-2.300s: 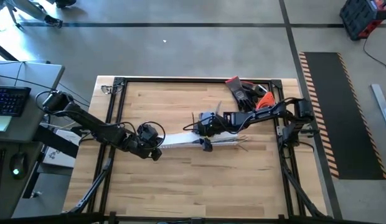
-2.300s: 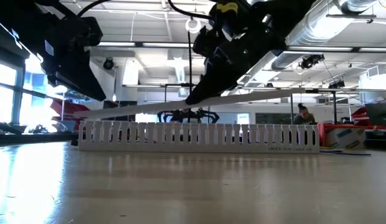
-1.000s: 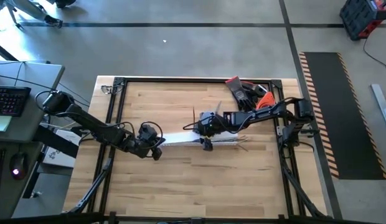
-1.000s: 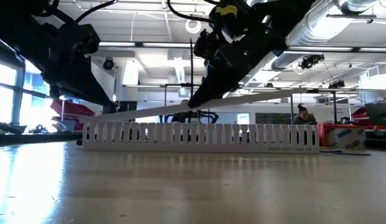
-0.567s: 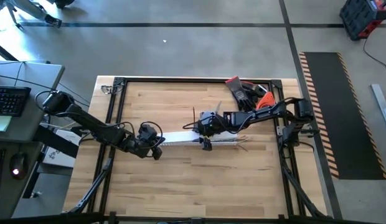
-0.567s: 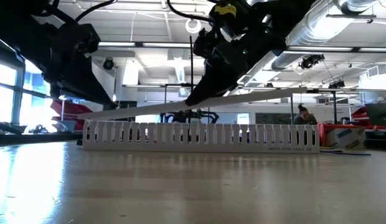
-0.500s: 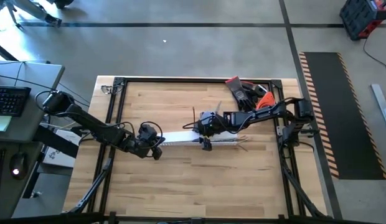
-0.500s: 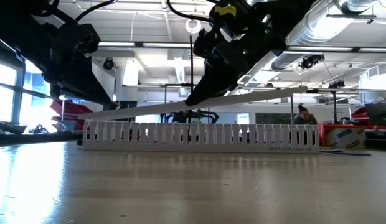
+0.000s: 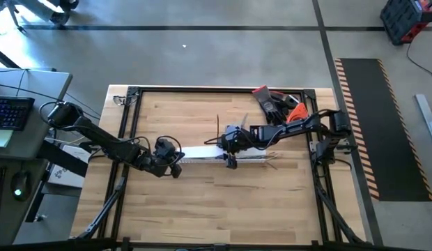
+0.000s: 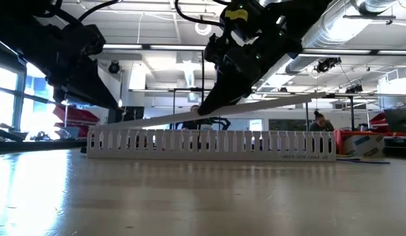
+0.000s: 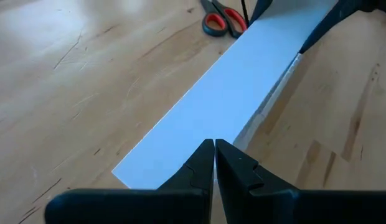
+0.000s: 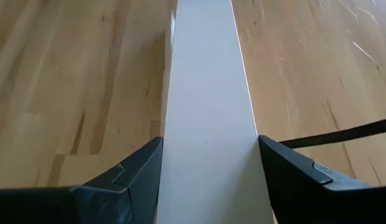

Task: Ziptie cables
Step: Close the white cable duct

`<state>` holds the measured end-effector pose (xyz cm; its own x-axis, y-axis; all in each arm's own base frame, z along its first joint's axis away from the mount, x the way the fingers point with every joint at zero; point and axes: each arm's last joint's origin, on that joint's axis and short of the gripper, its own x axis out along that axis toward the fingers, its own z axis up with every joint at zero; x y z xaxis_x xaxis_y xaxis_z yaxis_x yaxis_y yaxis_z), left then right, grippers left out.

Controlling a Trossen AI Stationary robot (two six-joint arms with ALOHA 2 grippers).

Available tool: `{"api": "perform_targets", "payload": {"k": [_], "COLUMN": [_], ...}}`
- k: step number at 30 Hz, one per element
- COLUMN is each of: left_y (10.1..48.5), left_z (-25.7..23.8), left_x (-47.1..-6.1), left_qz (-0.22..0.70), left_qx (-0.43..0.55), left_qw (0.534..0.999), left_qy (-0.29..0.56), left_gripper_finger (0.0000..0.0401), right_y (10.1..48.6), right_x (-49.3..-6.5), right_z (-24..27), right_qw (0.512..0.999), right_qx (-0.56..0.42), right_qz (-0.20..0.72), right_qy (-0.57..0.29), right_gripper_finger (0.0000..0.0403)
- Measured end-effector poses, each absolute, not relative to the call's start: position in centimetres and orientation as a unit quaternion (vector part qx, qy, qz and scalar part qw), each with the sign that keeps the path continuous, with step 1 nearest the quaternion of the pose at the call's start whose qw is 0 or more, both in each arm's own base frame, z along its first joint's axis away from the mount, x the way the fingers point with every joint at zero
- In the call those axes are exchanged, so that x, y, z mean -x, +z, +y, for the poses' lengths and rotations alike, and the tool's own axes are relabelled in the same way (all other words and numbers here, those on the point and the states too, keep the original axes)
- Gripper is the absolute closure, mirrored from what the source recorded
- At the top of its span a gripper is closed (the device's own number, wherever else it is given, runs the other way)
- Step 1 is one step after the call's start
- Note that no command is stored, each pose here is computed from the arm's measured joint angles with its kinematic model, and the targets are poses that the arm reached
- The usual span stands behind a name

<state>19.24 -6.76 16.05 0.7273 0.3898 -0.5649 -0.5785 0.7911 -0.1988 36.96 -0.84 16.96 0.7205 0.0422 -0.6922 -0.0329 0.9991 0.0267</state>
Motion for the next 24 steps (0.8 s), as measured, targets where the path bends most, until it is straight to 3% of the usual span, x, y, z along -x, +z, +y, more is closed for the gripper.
{"api": "perform_targets", "payload": {"k": [24], "left_y": [15.18], "left_z": [-6.68], "left_x": [-20.01], "left_qz": [0.26], "left_qx": [0.186], "left_qw": [0.907], "left_qy": [0.274], "left_gripper_finger": [0.0401], "right_y": [17.0], "right_x": [-36.99], "right_z": [-0.23], "right_qw": [0.928], "right_qx": [-0.006], "right_qz": [0.371], "right_qy": [0.035], "right_gripper_finger": [0.0189]}}
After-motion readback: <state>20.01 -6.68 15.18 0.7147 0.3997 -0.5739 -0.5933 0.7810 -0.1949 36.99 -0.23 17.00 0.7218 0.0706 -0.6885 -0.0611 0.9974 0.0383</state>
